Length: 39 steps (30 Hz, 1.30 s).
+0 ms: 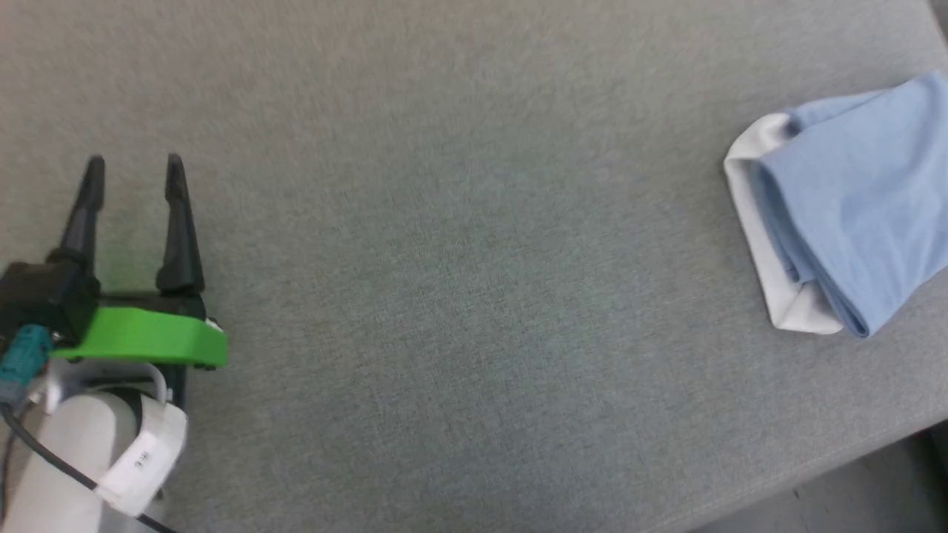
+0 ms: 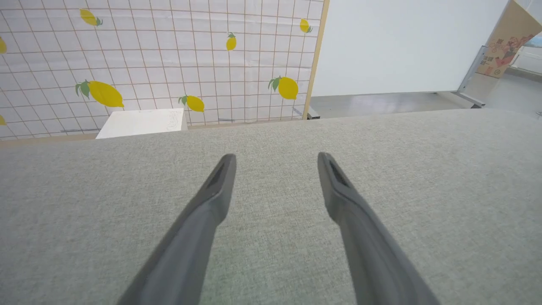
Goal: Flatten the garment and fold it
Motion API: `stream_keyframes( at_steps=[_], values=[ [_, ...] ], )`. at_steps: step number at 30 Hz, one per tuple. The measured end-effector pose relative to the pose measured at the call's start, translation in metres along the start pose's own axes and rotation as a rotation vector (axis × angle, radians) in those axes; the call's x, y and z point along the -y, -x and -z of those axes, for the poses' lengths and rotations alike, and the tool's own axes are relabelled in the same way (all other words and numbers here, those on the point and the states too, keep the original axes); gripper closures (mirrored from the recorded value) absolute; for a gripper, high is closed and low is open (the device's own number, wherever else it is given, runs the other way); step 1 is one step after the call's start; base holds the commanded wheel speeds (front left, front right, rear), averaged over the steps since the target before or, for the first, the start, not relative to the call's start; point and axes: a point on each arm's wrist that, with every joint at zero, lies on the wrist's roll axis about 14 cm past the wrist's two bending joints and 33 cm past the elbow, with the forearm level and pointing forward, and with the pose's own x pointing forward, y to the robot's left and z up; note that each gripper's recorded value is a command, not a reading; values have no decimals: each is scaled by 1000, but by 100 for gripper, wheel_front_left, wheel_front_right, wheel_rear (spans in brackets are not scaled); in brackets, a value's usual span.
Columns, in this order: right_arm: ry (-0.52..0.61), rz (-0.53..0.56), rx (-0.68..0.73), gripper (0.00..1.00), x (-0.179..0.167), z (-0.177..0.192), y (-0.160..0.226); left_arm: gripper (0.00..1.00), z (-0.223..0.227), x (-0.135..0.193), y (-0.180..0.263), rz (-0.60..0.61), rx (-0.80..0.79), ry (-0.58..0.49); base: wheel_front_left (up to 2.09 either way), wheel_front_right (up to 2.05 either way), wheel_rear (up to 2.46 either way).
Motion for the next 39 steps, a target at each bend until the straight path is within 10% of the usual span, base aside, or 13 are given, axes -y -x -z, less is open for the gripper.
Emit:
stream_keyframes(
  at_steps=[13, 39],
  values=[
    [-337, -175, 640, 0, -65, -125, 86, 0, -72, -5, 47, -95, 150, -10, 0, 0, 0],
    [-531, -404, 493, 0, -205, -30, 164, 0, -115, -68, 170, -384, 226, -44, 0, 0, 0]
  ],
)
